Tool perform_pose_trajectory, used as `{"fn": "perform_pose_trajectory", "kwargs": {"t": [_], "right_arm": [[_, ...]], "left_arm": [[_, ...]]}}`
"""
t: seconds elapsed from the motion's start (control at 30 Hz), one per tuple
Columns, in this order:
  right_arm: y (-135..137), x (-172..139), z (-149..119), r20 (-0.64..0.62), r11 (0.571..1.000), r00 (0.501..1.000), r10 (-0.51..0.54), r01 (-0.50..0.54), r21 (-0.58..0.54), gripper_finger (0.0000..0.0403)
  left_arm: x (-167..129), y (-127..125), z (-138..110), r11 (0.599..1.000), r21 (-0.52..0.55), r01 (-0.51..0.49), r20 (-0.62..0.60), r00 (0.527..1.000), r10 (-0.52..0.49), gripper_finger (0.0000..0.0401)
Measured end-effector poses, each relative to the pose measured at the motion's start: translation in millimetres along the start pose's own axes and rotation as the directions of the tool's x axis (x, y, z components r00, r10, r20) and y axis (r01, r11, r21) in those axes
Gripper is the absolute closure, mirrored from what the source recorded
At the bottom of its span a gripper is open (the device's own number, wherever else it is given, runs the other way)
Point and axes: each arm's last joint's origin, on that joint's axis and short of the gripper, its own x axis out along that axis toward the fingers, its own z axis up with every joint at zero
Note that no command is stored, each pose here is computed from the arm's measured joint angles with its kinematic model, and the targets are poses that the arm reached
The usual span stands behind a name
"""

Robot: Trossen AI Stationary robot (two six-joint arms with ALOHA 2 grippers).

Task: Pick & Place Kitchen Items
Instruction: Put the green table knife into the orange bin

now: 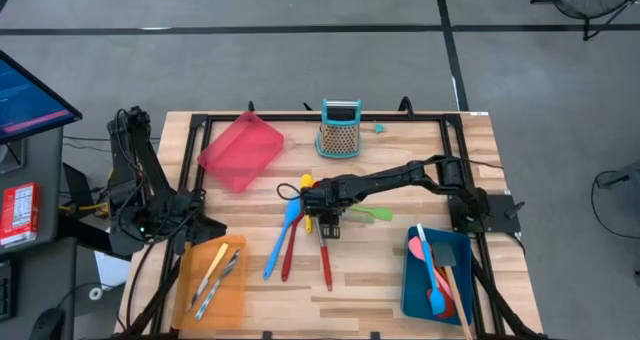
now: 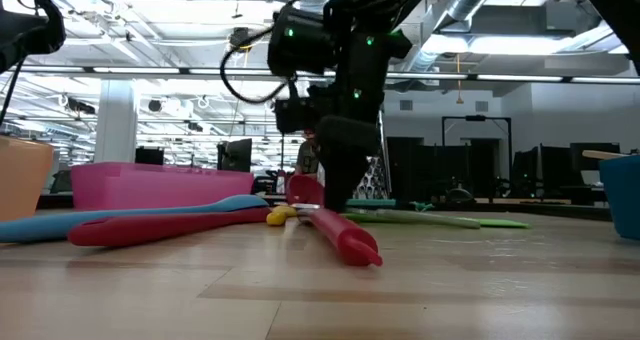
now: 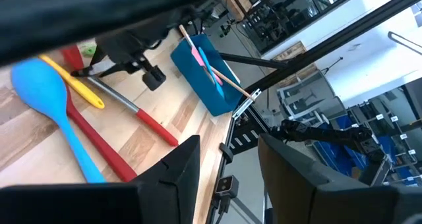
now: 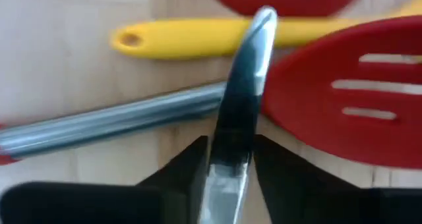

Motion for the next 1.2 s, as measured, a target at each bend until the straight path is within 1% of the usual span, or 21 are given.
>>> {"fn": "perform_pose_trajectory", "kwargs": {"t": [0.1, 0.27, 0.4, 0.57, 0.7, 0.83, 0.9, 1.0, 1.1, 1.2], "right_arm": [[-4.9, 0.2, -0.4, -0.006, 0.999, 1.000, 0.019, -0.018, 0.035, 0.0343], [-3.8, -1.2, -0.5, -0.005, 0.998, 0.999, 0.037, -0.036, 0.055, 0.0345], [-4.1, -14.0, 0.3, 0.017, 0.995, 0.999, 0.046, -0.047, 0.089, 0.0345], [-4.6, -48.0, 2.6, 0.096, 0.988, 0.993, 0.072, -0.085, 0.131, 0.0336], [-6.1, -89.1, 2.3, 0.199, 0.981, 0.977, 0.074, -0.107, 0.159, 0.0332], [-7.7, -131.7, -1.2, 0.314, 0.973, 0.947, 0.074, -0.138, 0.185, 0.0333], [-8.7, -154.0, -3.1, 0.389, 0.970, 0.919, 0.072, -0.155, 0.188, 0.0332], [-10.0, -186.7, -6.4, 0.506, 0.962, 0.860, 0.072, -0.194, 0.192, 0.0332], [-11.1, -216.1, -7.8, 0.629, 0.955, 0.774, 0.071, -0.235, 0.181, 0.0332], [-12.0, -242.8, -7.6, 0.747, 0.948, 0.661, 0.073, -0.279, 0.155, 0.0332]], "left_arm": [[0.0, 0.0, 0.1, 1.000, 0.010, 0.000, 0.001, 1.000, 0.000, 0.0265], [0.0, 0.0, 0.1, 1.000, 0.012, 0.000, 0.001, 1.000, 0.000, 0.0265], [0.0, 0.0, 0.2, 1.000, 0.013, 0.000, 0.005, 1.000, 0.000, 0.0265], [-0.1, 0.1, 1.0, 1.000, 0.013, -0.003, 0.031, 1.000, 0.003, 0.0265], [-0.1, 0.1, 2.2, 0.999, 0.037, -0.009, 0.072, 0.997, 0.006, 0.0265], [-0.4, 0.1, 4.5, 0.998, 0.064, -0.023, 0.153, 0.988, 0.013, 0.0265], [-0.6, 0.2, 5.8, 0.995, 0.088, -0.036, 0.197, 0.980, 0.018, 0.0265], [-1.0, 0.4, 7.4, 0.993, 0.105, -0.051, 0.252, 0.967, 0.023, 0.0265], [-0.9, 0.5, 8.3, 0.993, 0.104, -0.058, 0.276, 0.961, 0.027, 0.0264], [0.7, 0.9, 9.5, 0.993, 0.099, -0.069, 0.288, 0.957, 0.038, 0.0259]]}}
